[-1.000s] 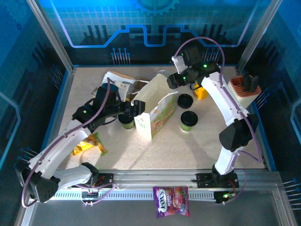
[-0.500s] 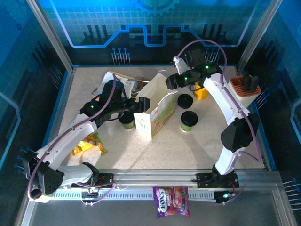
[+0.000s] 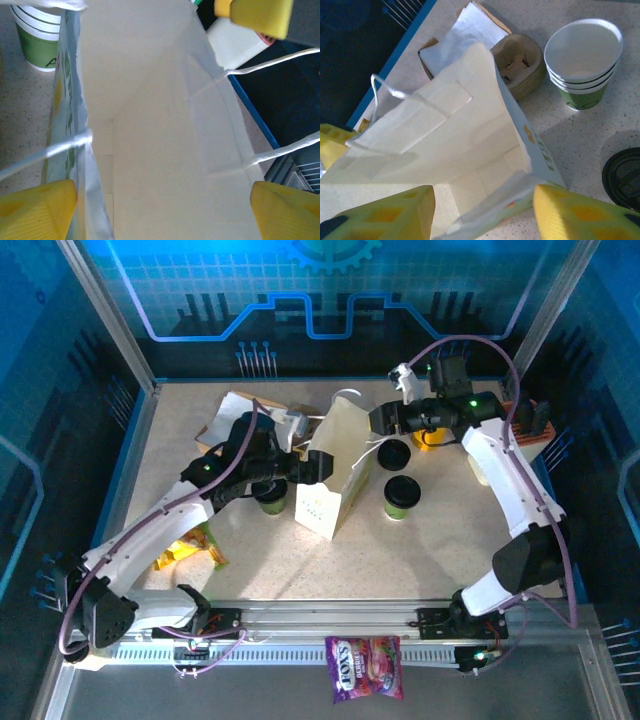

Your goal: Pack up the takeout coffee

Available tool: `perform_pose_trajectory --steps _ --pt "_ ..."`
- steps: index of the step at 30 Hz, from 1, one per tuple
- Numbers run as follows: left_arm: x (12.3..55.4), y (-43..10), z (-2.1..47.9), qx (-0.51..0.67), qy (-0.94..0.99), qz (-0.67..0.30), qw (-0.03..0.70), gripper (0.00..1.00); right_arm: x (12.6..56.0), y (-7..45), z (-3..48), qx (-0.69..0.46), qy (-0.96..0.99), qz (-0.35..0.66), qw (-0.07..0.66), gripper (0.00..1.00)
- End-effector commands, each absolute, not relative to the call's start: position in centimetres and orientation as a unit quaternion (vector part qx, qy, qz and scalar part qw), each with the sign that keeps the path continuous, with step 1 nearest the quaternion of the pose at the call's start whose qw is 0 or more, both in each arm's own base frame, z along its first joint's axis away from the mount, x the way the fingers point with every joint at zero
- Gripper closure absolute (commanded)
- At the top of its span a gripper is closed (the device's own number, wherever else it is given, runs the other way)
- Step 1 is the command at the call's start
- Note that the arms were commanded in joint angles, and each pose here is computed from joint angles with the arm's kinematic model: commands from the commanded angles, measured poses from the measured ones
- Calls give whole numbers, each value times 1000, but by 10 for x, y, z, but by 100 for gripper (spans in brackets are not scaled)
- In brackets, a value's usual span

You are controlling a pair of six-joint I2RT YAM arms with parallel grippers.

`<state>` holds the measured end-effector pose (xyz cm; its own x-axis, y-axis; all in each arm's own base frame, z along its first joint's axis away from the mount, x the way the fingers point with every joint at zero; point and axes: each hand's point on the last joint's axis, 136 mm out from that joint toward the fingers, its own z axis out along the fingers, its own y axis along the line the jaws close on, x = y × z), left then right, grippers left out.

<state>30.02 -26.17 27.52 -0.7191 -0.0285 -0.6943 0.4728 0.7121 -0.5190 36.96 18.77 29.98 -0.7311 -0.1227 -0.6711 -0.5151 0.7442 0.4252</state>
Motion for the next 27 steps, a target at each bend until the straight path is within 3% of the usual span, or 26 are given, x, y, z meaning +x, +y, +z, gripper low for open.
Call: perform_pose_trajectory --steps 1,8,19,27 --pt "300 -270 280 135 850 -373 348 10 367 184 306 -175 873 319 326 45" --pt "309 -266 276 134 858 -346 355 11 366 173 308 -166 878 287 344 44" --pt "345 -244 271 126 876 -293 362 29 367 158 305 -150 887 249 358 42" --pt "363 -237 266 131 885 -265 359 52 368 154 296 -144 891 245 355 42"
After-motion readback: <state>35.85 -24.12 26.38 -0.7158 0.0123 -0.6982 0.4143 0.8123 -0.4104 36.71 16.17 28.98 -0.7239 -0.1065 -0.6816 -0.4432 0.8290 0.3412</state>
